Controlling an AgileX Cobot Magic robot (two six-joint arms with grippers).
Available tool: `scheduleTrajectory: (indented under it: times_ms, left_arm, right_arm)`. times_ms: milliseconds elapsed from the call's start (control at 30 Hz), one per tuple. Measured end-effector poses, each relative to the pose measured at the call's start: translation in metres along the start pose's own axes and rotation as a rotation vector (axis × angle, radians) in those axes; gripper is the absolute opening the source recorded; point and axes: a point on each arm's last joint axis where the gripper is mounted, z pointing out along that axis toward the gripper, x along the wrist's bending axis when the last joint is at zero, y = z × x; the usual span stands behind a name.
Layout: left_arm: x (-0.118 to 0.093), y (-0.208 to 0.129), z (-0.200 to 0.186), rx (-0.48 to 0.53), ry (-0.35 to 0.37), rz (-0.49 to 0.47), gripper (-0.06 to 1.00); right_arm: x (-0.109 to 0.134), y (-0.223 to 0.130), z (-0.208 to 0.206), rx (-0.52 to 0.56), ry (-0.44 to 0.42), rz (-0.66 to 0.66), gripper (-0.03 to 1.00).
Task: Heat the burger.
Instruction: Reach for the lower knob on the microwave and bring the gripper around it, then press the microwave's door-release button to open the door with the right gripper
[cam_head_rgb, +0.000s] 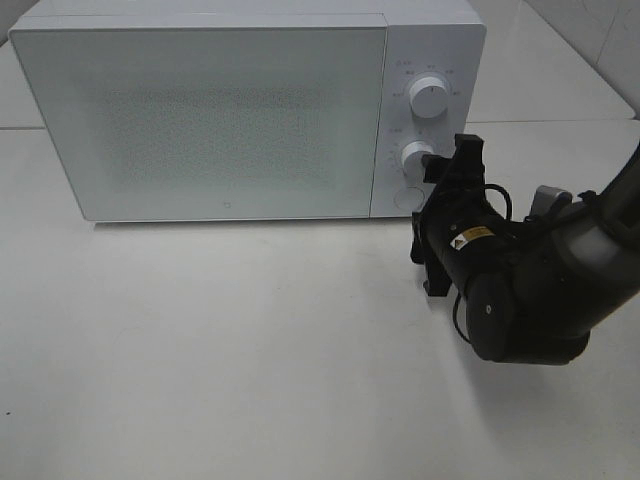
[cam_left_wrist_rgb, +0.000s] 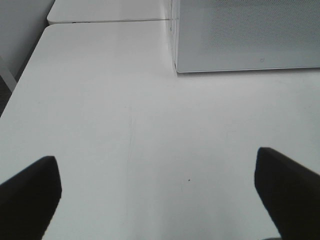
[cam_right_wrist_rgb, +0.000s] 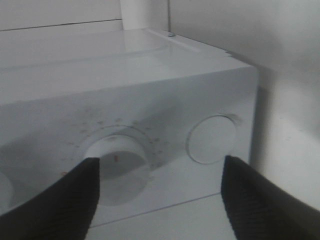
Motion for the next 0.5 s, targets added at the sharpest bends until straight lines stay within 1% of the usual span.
scheduleTrajectory:
  times_ms: [100,167,367,433,500]
  left_arm:
    - [0.000,0.000,0.000,0.000,0.000,0.000,0.99]
    - [0.000,0.000,0.000,0.000,0.000,0.000,0.99]
    - [0.000,0.000,0.000,0.000,0.000,0.000,0.99]
    - [0.000,0.000,0.000,0.000,0.000,0.000,0.99]
    - [0.000,0.000,0.000,0.000,0.000,0.000,0.99]
  right_arm:
    - [-0.001,0.001,-0.003,0.010,-0.008,-0.013,0.73]
    - [0.004,0.003,-0.012,0.037,-0.006,-0.034,0.76]
    - [0.011,0.009,-0.031,0.074,-0.005,-0.067,0.75]
    - [0.018,0.013,-0.045,0.102,0.006,-0.097,0.75]
    - [0.020,0.014,-0.049,0.111,0.010,-0.104,0.75]
